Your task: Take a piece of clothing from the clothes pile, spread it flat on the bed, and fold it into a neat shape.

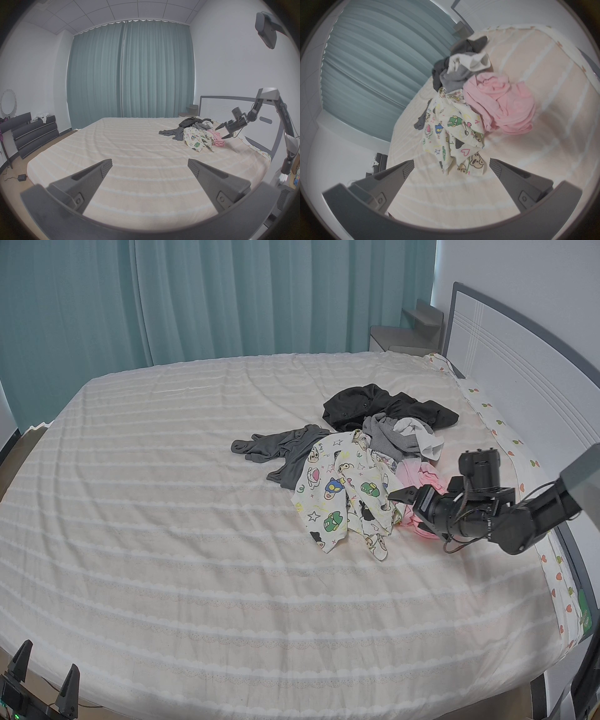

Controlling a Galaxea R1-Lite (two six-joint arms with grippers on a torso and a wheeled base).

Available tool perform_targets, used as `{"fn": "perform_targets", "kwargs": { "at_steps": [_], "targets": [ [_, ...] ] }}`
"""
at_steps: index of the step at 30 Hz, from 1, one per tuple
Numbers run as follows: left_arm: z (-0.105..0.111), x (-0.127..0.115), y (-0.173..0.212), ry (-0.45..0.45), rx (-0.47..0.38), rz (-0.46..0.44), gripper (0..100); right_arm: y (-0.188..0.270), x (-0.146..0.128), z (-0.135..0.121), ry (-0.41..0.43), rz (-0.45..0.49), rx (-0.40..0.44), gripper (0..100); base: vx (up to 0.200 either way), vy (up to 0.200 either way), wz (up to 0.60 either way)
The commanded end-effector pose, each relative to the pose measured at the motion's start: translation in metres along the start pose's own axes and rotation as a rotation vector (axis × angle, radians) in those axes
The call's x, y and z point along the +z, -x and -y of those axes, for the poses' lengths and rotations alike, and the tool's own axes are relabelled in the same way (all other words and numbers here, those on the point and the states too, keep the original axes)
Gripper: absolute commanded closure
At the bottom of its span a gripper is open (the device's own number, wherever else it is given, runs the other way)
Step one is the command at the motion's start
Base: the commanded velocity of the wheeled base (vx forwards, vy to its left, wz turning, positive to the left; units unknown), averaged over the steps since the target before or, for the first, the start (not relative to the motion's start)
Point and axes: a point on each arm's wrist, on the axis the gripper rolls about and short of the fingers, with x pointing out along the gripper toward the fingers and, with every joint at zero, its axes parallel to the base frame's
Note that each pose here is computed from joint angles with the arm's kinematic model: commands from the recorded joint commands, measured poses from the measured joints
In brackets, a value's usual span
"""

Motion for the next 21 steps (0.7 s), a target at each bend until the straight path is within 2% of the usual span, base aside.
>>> {"fn": "perform_targets", "kwargs": {
  "at_steps": [1, 11, 21],
  "targets": [
    [0.000, -0.004, 0.000, 0.000, -0.001, 0.003, 0, -0.065, -0.027, 0.024, -0.030, -0.074, -0.082, 0, 0.000, 0.000, 0.00],
    [0.000, -0.004, 0.000, 0.002, -0.001, 0.003, 0, -0.074, -0.021, 0.019, -0.025, -0.031, -0.080, 0, 0.000, 0.000, 0.00],
    [0.000, -0.004, 0.000, 0.003, -0.001, 0.003, 0, -0.094, -0.032, 0.009, 0.003, -0.032, -0.080, 0, 0.000, 0.000, 0.00]
  ]
}}
